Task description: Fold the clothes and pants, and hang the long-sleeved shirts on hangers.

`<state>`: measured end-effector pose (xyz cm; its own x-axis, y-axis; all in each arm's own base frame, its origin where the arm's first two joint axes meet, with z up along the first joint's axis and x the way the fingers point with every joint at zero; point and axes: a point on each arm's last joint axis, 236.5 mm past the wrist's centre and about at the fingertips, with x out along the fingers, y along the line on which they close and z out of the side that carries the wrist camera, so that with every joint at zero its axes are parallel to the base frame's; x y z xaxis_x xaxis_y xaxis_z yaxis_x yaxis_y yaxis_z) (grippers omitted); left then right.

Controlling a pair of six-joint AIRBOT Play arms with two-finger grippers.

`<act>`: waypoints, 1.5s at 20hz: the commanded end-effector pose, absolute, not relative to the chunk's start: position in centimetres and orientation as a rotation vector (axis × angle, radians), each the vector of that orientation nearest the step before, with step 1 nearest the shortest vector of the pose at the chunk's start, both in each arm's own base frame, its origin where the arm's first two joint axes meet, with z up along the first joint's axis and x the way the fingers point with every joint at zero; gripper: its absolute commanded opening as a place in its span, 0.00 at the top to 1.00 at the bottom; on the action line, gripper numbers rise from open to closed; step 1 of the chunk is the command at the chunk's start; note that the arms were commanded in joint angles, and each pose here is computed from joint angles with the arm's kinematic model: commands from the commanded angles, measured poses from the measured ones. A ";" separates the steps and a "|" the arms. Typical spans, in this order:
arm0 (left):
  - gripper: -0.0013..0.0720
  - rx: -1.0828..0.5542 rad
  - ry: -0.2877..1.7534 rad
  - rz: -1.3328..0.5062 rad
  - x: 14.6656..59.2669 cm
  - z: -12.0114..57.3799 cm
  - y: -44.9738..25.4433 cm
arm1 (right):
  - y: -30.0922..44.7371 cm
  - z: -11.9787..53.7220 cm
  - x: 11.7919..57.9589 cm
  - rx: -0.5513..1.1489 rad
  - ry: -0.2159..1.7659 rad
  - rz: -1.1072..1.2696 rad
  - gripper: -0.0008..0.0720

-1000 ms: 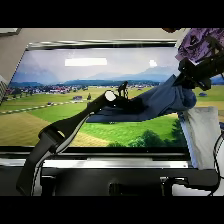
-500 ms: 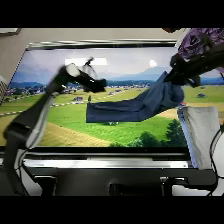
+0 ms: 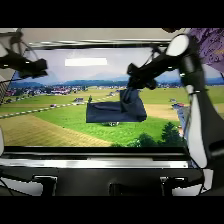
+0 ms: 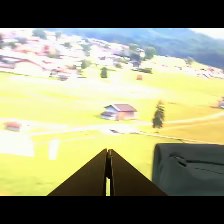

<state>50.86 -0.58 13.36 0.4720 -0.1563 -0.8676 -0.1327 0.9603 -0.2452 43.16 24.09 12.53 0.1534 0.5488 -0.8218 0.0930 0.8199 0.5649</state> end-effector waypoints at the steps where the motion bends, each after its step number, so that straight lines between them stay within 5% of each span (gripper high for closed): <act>1: 0.96 -0.330 1.088 0.092 48.7 14.7 4.8 | 29.5 9.4 43.6 0.567 1.413 0.393 0.95; 19: 0.96 -0.358 1.072 0.138 48.1 15.3 7.3 | 39.0 1.2 43.0 0.689 1.534 0.509 0.94; 23: 0.96 -0.360 1.072 0.139 48.1 15.3 7.3 | 40.6 1.4 41.8 0.646 1.529 0.561 0.83; 26: 0.96 -0.360 1.072 0.140 48.1 15.3 7.3 | 41.1 2.0 40.9 0.628 1.540 0.621 0.35; 30: 0.96 -0.361 1.072 0.139 48.1 15.3 7.3 | 39.3 5.9 42.0 0.604 1.442 0.703 0.31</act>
<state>48.12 7.26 15.23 0.4753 -0.0623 -0.8776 -0.2833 0.9335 -0.2197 41.51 40.28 3.47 -0.0280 0.7231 -0.6902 0.0030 0.6905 0.7233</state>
